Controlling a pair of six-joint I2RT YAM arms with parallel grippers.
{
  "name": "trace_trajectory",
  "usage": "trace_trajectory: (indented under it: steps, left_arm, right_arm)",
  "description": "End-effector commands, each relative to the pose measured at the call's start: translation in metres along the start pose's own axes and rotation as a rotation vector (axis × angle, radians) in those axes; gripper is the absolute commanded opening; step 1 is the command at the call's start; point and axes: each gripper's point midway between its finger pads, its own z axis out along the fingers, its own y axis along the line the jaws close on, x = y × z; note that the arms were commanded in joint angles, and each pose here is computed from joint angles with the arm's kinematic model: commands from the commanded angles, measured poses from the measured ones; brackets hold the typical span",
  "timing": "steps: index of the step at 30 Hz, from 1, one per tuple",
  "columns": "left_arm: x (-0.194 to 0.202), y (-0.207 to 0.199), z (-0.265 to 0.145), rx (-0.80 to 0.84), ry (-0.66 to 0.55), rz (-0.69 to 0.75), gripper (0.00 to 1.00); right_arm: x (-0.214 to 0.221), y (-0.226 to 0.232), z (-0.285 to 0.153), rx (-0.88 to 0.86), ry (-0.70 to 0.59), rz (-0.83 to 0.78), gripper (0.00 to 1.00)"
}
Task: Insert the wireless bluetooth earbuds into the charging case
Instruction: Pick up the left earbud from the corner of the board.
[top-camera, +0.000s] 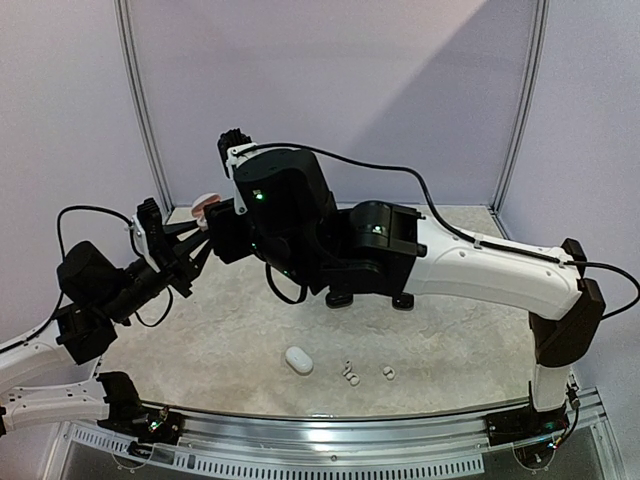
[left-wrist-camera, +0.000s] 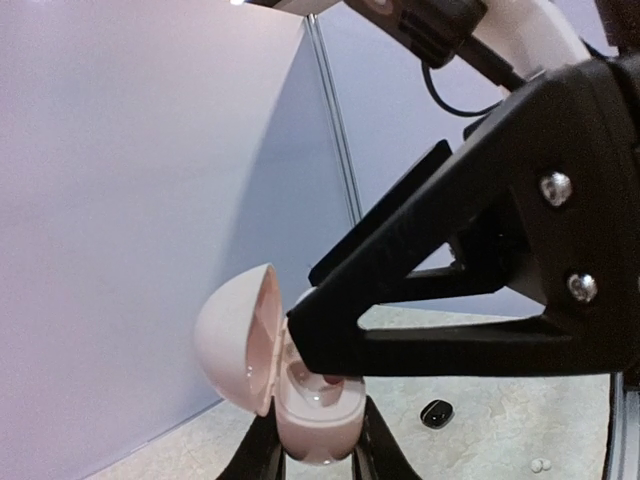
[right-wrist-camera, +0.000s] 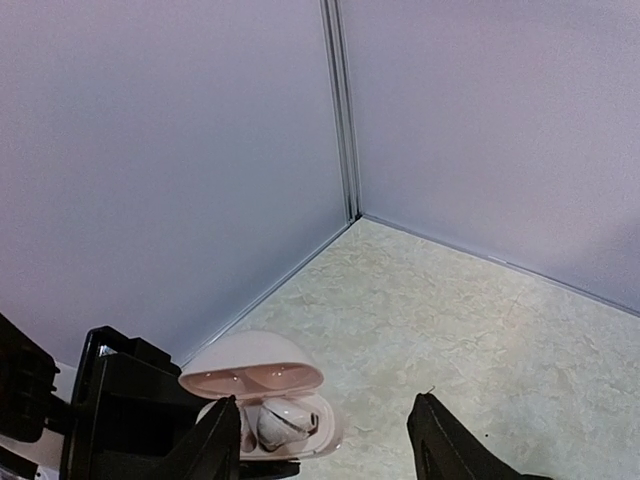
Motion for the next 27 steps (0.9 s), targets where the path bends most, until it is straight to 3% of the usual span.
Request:
trace_trajectory:
  steps: [1,8,12,19,24,27]
  left_arm:
    - [-0.009,0.011,-0.003,-0.038,0.007,-0.079,0.0]
    - [0.019,0.009,-0.008,-0.04,0.135,-0.161,0.0]
    - [0.025,0.007,-0.013,-0.031,0.166,-0.18,0.0]
    - [0.025,-0.004,-0.025,0.038,0.178,-0.136,0.0]
    - [0.039,-0.009,-0.045,0.054,0.257,-0.125,0.0]
    - [0.052,-0.014,-0.056,0.081,0.319,-0.115,0.0]
  right_arm:
    - [-0.032,-0.007,-0.022,-0.028,-0.031,0.007,0.62]
    - [-0.071,-0.006,-0.053,-0.154,-0.049,0.055,0.68]
    - [-0.073,-0.036,-0.064,-0.094,-0.003,0.13,0.66]
    - [0.044,-0.133,-0.068,0.276,0.412,0.353,0.51]
    - [0.145,-0.161,-0.089,0.504,0.715,0.392,0.47]
    - [0.195,-0.155,-0.088,0.536,0.879,0.381,0.46]
